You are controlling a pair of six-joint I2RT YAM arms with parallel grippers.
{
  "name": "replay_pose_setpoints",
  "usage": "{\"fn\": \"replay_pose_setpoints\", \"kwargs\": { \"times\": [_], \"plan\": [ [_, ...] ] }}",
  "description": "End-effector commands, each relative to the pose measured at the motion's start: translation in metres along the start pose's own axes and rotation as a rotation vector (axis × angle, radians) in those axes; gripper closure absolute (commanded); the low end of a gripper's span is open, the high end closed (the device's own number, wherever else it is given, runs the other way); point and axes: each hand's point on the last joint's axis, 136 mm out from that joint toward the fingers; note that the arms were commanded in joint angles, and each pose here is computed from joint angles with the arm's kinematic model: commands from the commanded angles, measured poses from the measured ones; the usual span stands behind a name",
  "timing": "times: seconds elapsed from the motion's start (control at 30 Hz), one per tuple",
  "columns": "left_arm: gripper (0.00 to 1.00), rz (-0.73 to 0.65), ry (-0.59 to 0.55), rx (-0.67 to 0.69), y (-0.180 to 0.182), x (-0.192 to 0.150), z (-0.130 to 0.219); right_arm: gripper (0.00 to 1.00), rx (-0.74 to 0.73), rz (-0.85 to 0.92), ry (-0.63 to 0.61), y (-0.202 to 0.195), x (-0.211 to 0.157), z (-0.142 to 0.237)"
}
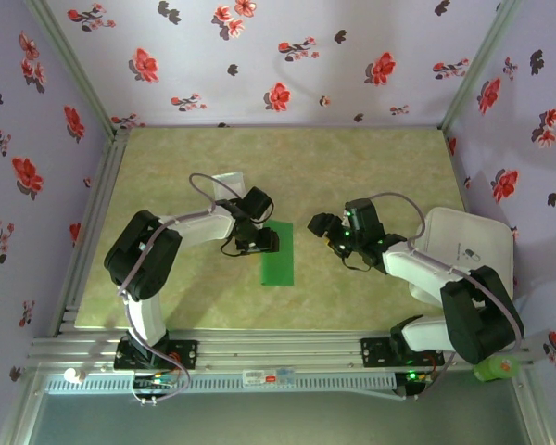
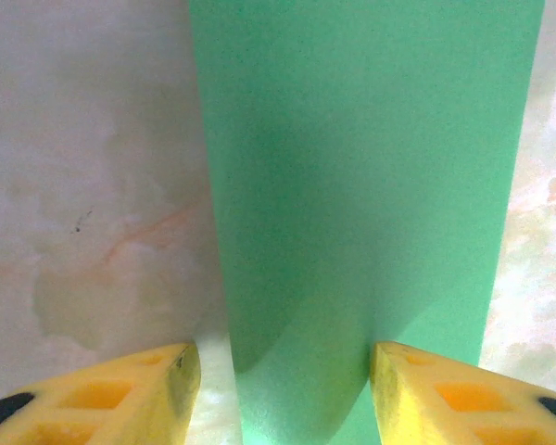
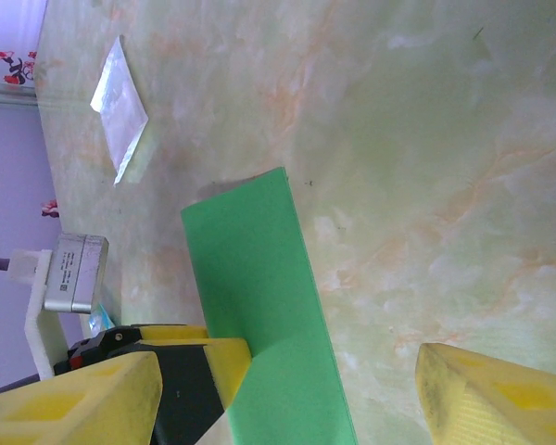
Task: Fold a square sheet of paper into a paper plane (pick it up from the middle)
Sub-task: Hold the square sheet of paper at the center of the table.
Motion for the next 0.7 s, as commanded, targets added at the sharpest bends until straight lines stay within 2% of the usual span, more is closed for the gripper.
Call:
{"fn": "replay_pose_setpoints", "kwargs": {
  "times": [0.0,0.67],
  "plan": [
    [0.48,0.015,0.046,0.057,0.0176,-0.0112,-0.0208,0.27,0.005,0.025,-0.010,0.0050,0.0014,0.0020],
    [0.46,-0.021,0.051,0.075,0.0242,-0.0166,-0.0282,0.28,0.006,0.025,0.001,0.0049,-0.0022,-0.0002]
  ]
}}
Point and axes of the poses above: each hand's point on the last joint's axis, 136 mm out from that joint toward the fingers, its own z axis back along the fingers, its own y axis along the line the jaws close on, x = y × z, and after that the axes turned 1 degree about z, right-handed
